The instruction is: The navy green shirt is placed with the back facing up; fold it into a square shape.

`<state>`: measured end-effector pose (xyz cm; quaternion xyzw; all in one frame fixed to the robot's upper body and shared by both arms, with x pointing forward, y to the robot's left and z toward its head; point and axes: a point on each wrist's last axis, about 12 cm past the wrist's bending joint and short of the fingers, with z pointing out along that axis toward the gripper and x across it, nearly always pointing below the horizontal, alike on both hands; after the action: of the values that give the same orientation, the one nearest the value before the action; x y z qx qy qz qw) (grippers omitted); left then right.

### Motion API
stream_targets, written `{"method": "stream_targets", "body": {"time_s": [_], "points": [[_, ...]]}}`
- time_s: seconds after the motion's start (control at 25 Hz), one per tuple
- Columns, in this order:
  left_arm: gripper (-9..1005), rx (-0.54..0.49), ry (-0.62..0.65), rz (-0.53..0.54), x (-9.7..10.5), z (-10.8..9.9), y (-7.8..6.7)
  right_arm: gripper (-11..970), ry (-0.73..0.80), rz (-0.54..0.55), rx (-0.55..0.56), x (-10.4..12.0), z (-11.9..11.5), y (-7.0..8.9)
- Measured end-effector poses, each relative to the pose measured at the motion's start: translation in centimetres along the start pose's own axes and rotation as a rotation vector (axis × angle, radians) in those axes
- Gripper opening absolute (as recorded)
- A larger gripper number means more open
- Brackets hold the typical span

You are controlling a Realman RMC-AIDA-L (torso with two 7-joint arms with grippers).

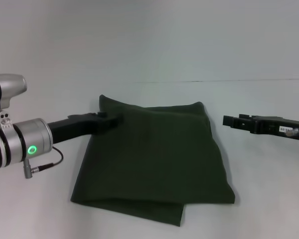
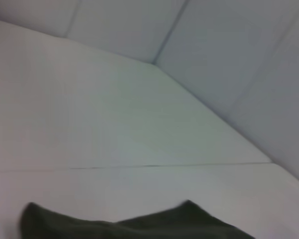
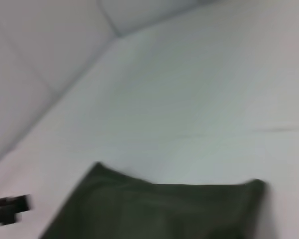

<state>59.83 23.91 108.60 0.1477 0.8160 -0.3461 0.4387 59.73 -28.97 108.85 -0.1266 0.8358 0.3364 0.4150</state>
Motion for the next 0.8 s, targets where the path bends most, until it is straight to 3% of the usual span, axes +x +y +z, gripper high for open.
{"method": "stream_targets", "body": {"time_s": [0.12,0.32,0.44,0.6,0.8], "points": [[628,0.077,0.014,0.032,0.2,-0.3,-0.8,483,0.003,-0.085,-0.095,0.2,-0.8,0.7],[628,0.226,0.033,0.110,1.0,-1.2,-2.2,738,0.034,-0.209,-0.224,1.1,-1.6,1.8],[628,0.301,0.012,0.162,1.3,-1.8,-2.8,945,0.031,-0.260,-0.271,1.4,-1.7,2.4],[628,0.393,-0.035,0.211,1.9,-2.8,-3.4,941,0.030,-0.286,-0.320,1.6,-1.5,3.1],[628,0.444,-0.086,0.194,2.9,-3.9,-3.5,940,0.034,-0.296,-0.369,2.2,-1.1,4.0]]}}
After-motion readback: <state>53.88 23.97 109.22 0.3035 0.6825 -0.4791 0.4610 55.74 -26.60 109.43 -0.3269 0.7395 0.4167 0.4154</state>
